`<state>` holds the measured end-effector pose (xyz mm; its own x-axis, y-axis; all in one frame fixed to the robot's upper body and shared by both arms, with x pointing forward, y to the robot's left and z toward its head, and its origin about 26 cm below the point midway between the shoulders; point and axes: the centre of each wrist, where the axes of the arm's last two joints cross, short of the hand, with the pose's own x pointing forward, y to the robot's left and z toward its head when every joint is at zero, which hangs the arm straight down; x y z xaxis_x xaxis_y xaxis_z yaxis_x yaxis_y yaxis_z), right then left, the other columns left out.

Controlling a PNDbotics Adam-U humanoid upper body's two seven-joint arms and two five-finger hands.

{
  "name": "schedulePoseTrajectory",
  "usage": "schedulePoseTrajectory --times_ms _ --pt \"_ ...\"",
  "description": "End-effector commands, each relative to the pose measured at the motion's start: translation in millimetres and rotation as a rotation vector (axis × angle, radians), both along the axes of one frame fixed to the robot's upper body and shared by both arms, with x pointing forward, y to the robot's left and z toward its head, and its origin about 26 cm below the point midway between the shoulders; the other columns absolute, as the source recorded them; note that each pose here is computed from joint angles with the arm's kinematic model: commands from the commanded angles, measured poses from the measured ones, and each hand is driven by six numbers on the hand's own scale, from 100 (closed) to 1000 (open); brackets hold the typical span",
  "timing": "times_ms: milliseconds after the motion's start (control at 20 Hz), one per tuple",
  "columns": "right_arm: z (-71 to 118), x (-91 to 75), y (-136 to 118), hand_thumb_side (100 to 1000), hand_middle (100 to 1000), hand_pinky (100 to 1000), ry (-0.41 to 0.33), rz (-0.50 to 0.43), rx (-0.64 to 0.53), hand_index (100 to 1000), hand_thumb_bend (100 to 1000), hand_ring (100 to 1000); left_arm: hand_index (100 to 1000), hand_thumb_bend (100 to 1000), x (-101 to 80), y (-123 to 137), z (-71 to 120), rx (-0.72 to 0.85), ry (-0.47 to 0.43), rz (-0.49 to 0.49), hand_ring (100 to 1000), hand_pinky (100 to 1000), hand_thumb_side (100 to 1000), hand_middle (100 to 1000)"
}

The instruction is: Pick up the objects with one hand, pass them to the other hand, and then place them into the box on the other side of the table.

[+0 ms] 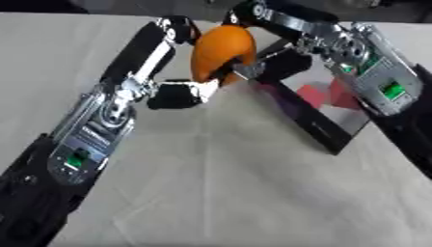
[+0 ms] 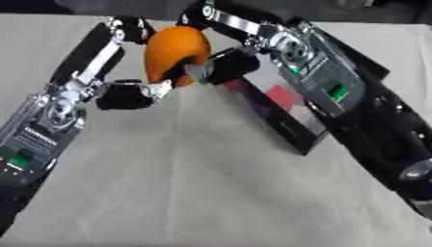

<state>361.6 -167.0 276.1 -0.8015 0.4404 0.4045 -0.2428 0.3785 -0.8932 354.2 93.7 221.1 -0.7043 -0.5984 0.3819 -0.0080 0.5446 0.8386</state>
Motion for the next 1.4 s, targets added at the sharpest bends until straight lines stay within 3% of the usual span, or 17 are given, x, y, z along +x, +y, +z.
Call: schedulePoseTrajectory --times_ms 50,150,300,850,1400 --pt "15.0 -5.9 -6 219 624 864 -0.037 -0.006 0.017 628 100 742 828 859 0.5 1 3.6 0.054 -0.014 0.029 772 825 599 700" --pt "16.6 -6.3 -8 220 624 863 -0.039 -0.015 0.025 627 100 742 835 980 1.8 3 1.7 0.093 -0.008 0.045 776 827 689 707" --pt "18.3 -6.5 -12 223 624 862 -0.04 -0.029 0.038 627 100 742 837 1000 3.3 5 0.4 0.113 0.001 0.07 778 828 765 709" --pt "24.9 -5.4 -41 246 620 859 -0.056 -0.14 0.111 626 100 742 836 1000 6.3 19 -6.6 0.089 0.043 0.145 775 827 792 704" --pt "15.6 8.9 -93 279 635 859 -0.075 -0.378 0.216 644 100 749 838 1000 6.1 40 -9.8 0.053 0.044 0.21 774 828 774 702"
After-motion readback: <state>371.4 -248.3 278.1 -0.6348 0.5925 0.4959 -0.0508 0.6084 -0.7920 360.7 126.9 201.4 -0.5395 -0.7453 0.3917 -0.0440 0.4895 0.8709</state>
